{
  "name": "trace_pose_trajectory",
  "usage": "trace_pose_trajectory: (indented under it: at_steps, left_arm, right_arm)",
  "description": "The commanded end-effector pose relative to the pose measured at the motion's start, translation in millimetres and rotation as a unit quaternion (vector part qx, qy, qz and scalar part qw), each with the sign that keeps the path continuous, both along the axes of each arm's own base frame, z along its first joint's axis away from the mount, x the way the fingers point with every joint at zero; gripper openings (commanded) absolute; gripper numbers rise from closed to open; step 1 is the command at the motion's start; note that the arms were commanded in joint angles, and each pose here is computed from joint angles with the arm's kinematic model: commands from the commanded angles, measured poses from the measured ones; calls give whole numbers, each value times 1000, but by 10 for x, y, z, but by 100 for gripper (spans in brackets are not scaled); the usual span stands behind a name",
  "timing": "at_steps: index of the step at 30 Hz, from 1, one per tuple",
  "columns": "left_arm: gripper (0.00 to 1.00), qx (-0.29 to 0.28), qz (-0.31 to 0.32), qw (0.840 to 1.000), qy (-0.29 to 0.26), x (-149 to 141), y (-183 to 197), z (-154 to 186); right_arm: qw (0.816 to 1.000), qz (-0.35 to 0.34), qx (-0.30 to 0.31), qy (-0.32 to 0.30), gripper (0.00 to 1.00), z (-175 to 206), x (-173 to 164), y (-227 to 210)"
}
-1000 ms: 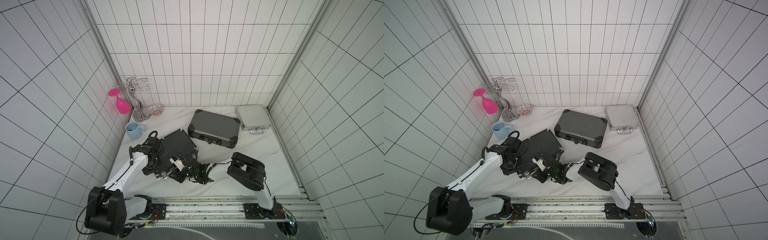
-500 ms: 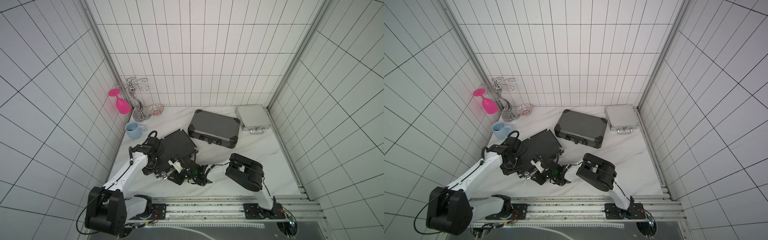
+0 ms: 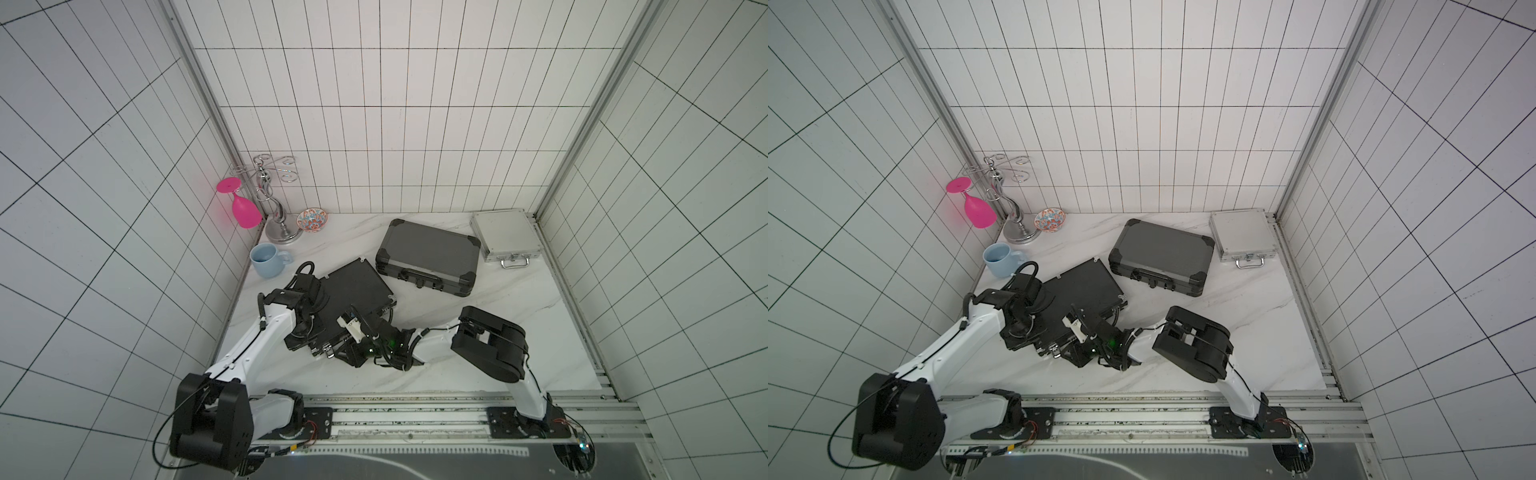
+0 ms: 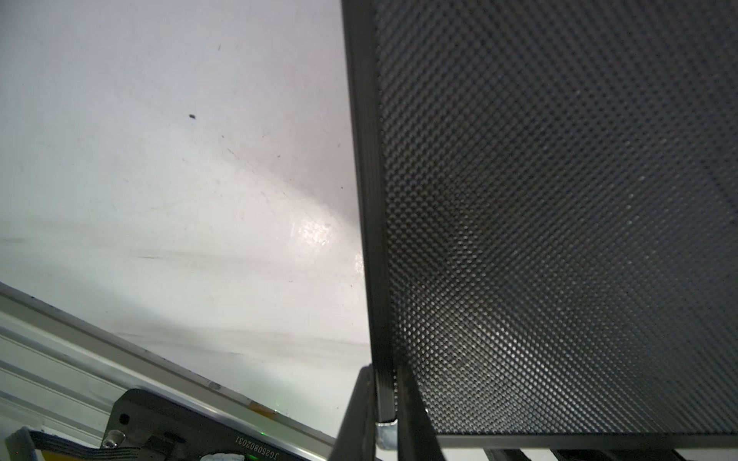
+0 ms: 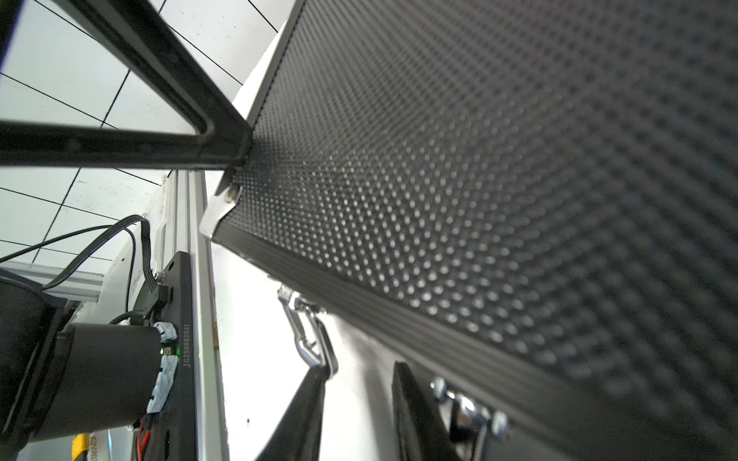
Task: Close the poker set cases
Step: Fasten the fastener on the poker set case.
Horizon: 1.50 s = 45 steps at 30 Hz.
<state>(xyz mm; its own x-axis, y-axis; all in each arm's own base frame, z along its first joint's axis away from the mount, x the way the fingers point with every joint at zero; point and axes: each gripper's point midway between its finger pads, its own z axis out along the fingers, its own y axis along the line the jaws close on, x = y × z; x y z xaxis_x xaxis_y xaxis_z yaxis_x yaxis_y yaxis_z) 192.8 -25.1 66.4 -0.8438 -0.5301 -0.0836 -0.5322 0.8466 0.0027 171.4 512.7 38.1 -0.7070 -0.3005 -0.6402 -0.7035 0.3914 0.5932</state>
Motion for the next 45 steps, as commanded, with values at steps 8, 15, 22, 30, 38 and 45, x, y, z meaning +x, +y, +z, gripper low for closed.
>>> trace_pose_trajectory:
  at_steps: [8, 15, 22, 30, 38, 45]
  left_arm:
    - [9, -83, -11, 995, 49, -139, -321, -457]
    - [8, -84, -12, 995, 52, -160, -324, -460]
    - [7, -88, -14, 995, 55, -195, -336, -479]
    - [7, -92, -15, 994, 57, -205, -347, -491]
    - [7, -92, -17, 994, 56, -195, -351, -488]
    - [6, -91, -16, 994, 57, -192, -349, -496]
  right_arm:
    - [999, -37, -13, 5, 23, 60, 256, 171]
    - [998, -57, -30, 25, 22, -61, 314, 202]
    - [994, -90, -48, 33, 20, -130, 415, 183]
    - [988, -132, -62, 51, 14, -257, 551, 43]
    - [984, -147, -74, 73, 17, -357, 564, -101]
    - [980, -162, -70, 86, 22, -402, 613, -210]
